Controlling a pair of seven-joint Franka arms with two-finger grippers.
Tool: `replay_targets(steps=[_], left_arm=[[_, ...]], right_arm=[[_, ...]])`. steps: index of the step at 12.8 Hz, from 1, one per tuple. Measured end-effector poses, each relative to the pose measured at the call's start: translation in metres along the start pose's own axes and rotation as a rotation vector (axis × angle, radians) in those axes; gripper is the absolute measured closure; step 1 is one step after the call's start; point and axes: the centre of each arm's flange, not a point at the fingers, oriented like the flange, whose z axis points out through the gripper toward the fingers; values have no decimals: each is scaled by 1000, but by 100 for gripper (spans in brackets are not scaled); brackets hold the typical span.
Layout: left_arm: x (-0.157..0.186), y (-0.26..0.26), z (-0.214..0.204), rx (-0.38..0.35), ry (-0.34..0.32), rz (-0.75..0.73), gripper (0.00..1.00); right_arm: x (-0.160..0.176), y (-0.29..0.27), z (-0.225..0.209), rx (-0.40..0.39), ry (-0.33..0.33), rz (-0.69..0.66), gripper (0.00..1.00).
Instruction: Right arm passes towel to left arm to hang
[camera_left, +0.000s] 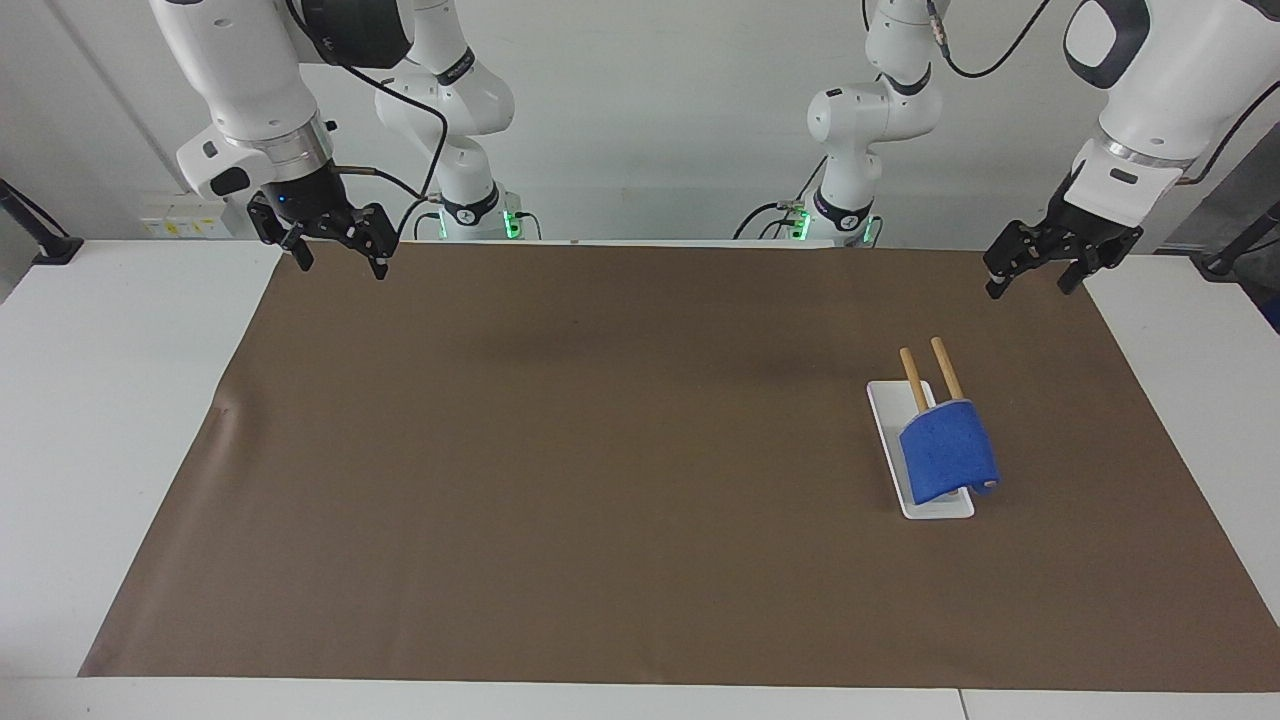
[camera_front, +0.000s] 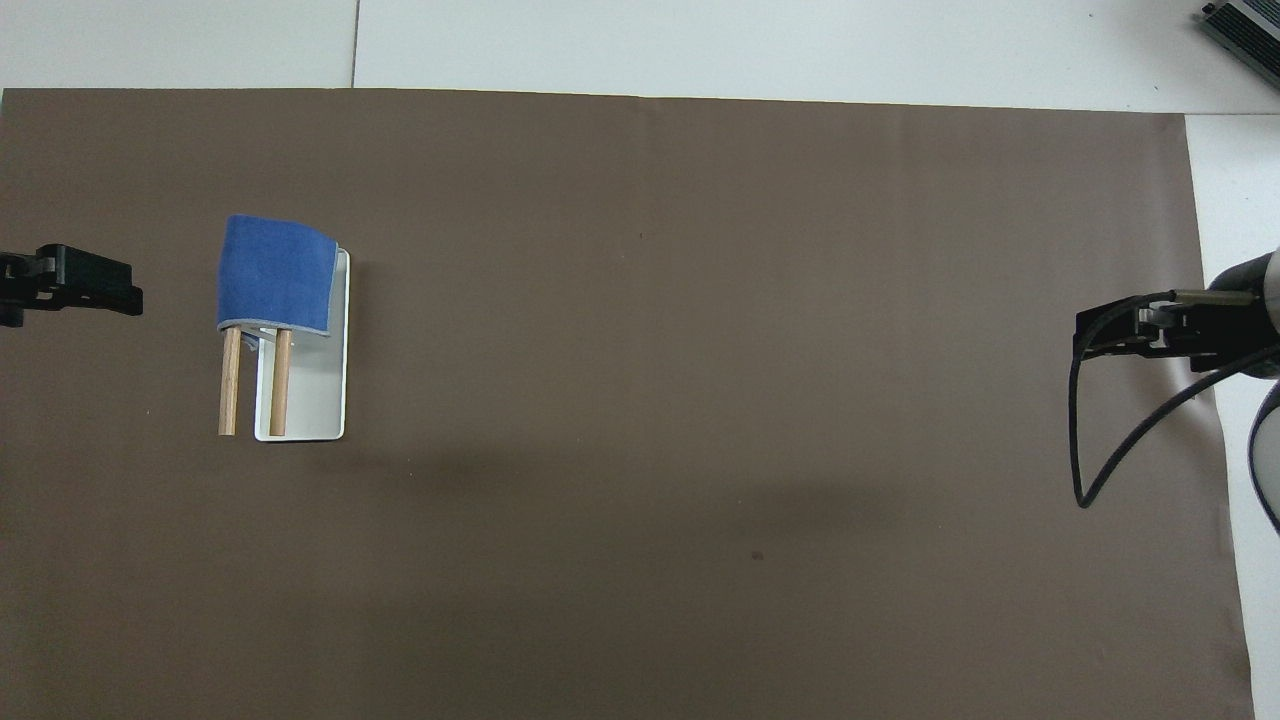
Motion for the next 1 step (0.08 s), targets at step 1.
replay_targets(steps=[1], left_arm=[[0, 0, 0, 1, 0, 0, 0]], right_arm=[[0, 0, 0, 0, 0, 0, 0]])
